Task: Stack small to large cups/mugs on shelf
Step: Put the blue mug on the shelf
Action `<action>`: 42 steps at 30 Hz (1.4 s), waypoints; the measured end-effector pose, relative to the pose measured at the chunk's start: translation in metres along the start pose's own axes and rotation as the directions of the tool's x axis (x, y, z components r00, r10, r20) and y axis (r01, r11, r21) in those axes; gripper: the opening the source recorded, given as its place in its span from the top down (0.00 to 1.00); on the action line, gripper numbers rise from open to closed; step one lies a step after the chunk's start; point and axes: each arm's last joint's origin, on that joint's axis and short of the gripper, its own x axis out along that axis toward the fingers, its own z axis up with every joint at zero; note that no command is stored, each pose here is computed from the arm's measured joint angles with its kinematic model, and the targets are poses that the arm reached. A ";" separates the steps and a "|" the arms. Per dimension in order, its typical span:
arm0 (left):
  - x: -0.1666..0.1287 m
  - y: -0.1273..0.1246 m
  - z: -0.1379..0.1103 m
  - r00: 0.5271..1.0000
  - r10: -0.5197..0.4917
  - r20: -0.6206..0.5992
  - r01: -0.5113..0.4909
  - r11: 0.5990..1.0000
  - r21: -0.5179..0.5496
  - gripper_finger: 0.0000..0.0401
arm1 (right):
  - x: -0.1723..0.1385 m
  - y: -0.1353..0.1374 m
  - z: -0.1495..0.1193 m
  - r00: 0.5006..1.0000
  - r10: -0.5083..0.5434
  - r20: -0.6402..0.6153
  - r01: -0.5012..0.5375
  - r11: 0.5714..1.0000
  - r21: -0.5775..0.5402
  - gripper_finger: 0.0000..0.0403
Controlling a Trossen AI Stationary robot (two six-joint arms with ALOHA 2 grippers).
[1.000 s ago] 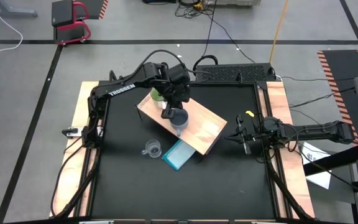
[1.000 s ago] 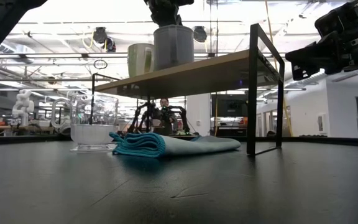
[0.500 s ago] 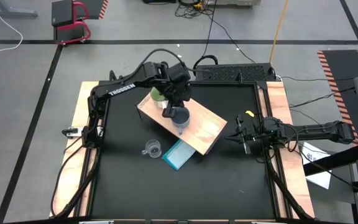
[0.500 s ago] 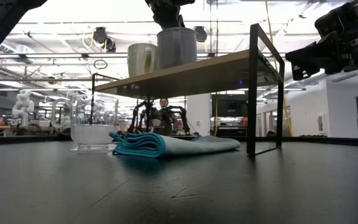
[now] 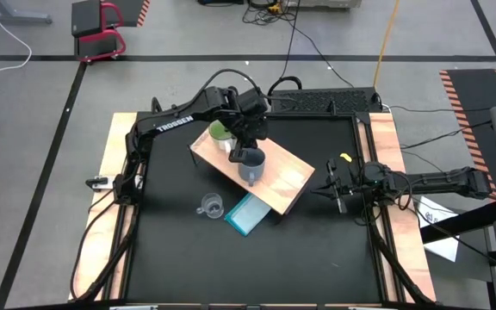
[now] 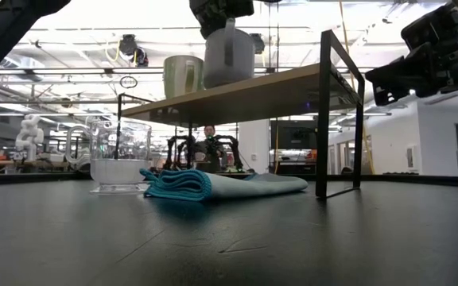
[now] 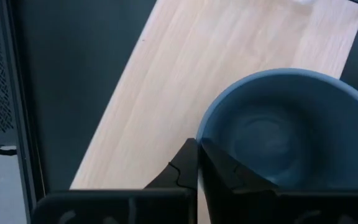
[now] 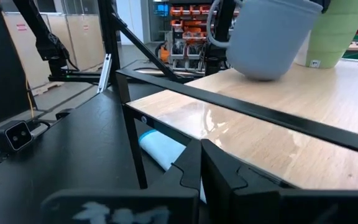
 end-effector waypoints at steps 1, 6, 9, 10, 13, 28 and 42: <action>0.000 0.000 0.000 1.000 -0.001 -0.002 0.001 1.000 -0.001 0.98 | 0.000 0.000 0.000 1.000 0.000 -0.002 0.000 1.000 0.000 1.00; 0.000 0.000 0.000 1.000 -0.001 -0.002 0.001 1.000 0.000 0.99 | 0.000 0.000 0.000 1.000 0.000 -0.004 0.000 1.000 -0.004 1.00; 0.000 0.000 0.000 1.000 -0.001 -0.002 0.001 1.000 0.006 0.97 | 0.000 0.000 0.000 1.000 0.000 -0.004 0.000 1.000 -0.003 1.00; 0.000 0.000 0.000 1.000 -0.001 -0.001 0.001 1.000 0.006 0.97 | 0.000 0.000 0.000 1.000 0.000 -0.004 0.000 1.000 -0.003 1.00; 0.000 0.000 0.000 1.000 -0.001 -0.002 0.001 1.000 0.001 0.97 | 0.000 0.000 0.000 1.000 0.000 -0.004 0.000 1.000 -0.003 1.00; 0.006 -0.022 0.011 0.998 0.053 -0.038 -0.051 0.997 0.055 0.99 | 0.000 0.000 0.000 1.000 0.000 -0.004 0.000 1.000 -0.007 1.00; 0.010 -0.042 0.021 0.981 0.182 -0.071 -0.171 0.976 0.136 0.99 | 0.000 0.000 0.000 1.000 0.000 -0.004 0.000 1.000 0.001 1.00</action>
